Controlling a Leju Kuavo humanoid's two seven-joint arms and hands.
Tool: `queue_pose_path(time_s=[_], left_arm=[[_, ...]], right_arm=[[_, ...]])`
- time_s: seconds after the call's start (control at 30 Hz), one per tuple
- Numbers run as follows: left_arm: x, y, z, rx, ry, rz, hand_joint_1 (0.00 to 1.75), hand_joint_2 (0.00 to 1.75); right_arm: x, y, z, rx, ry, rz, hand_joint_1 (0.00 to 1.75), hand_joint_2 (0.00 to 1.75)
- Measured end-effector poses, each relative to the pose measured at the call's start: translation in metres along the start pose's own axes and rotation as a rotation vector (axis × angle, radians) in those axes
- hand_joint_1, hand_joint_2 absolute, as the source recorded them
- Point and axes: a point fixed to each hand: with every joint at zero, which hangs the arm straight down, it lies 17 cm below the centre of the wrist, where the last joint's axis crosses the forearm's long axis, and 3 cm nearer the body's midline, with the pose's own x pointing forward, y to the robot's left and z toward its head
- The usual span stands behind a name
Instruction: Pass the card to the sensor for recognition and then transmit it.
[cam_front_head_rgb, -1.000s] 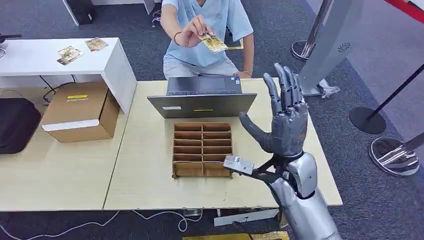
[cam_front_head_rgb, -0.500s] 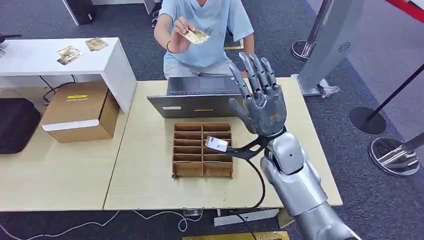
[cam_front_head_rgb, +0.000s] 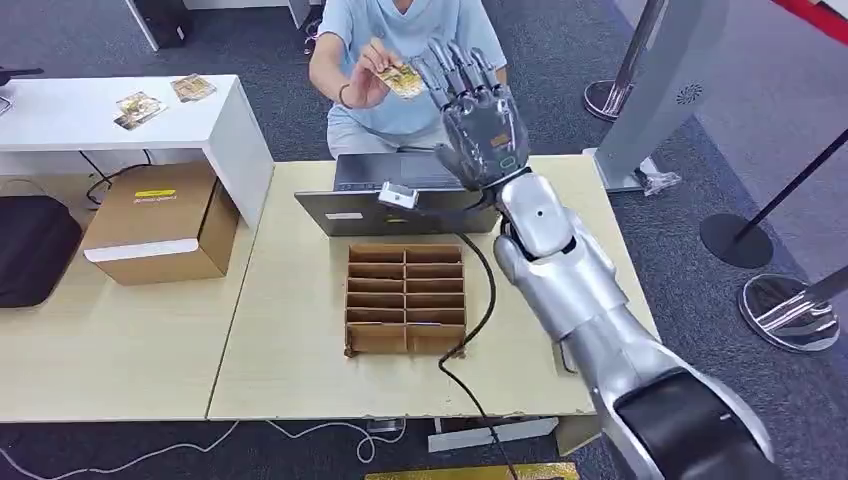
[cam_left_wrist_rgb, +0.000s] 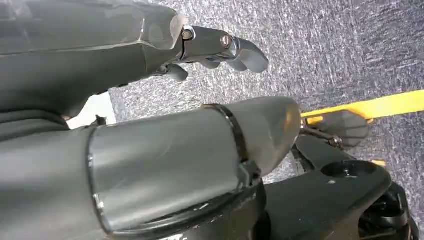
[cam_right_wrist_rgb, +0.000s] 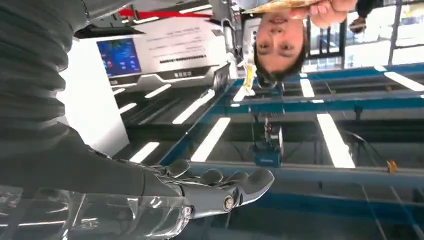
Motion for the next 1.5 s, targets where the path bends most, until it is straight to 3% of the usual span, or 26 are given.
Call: queue_pose_path(time_s=[0.57,0.93,0.97,1.0,1.03,1.5], left_arm=[[0.009,0.003,0.0,0.012,-0.01,0.0,0.0,0.0],[0.01,0.003,0.0,0.012,-0.01,0.001,0.0,0.0],[0.011,0.003,0.0,0.012,-0.01,0.001,0.0,0.0],[0.011,0.003,0.0,0.012,-0.01,0.001,0.0,0.0],[0.011,0.003,0.0,0.012,-0.011,0.001,0.0,0.0],[0.016,0.004,0.0,0.013,-0.014,0.004,0.0,0.0]], right_arm=[[-0.024,0.021,-0.027,0.108,0.054,0.051,0.0,1.75],[-0.03,0.032,-0.022,0.137,0.065,0.057,0.03,1.75],[-0.03,0.032,-0.022,0.137,0.067,0.055,1.19,1.75],[-0.031,0.033,-0.021,0.138,0.067,0.055,1.34,1.75],[-0.031,0.033,-0.021,0.138,0.067,0.054,1.75,1.75],[-0.032,0.03,-0.021,0.109,0.066,0.04,1.75,1.75]])
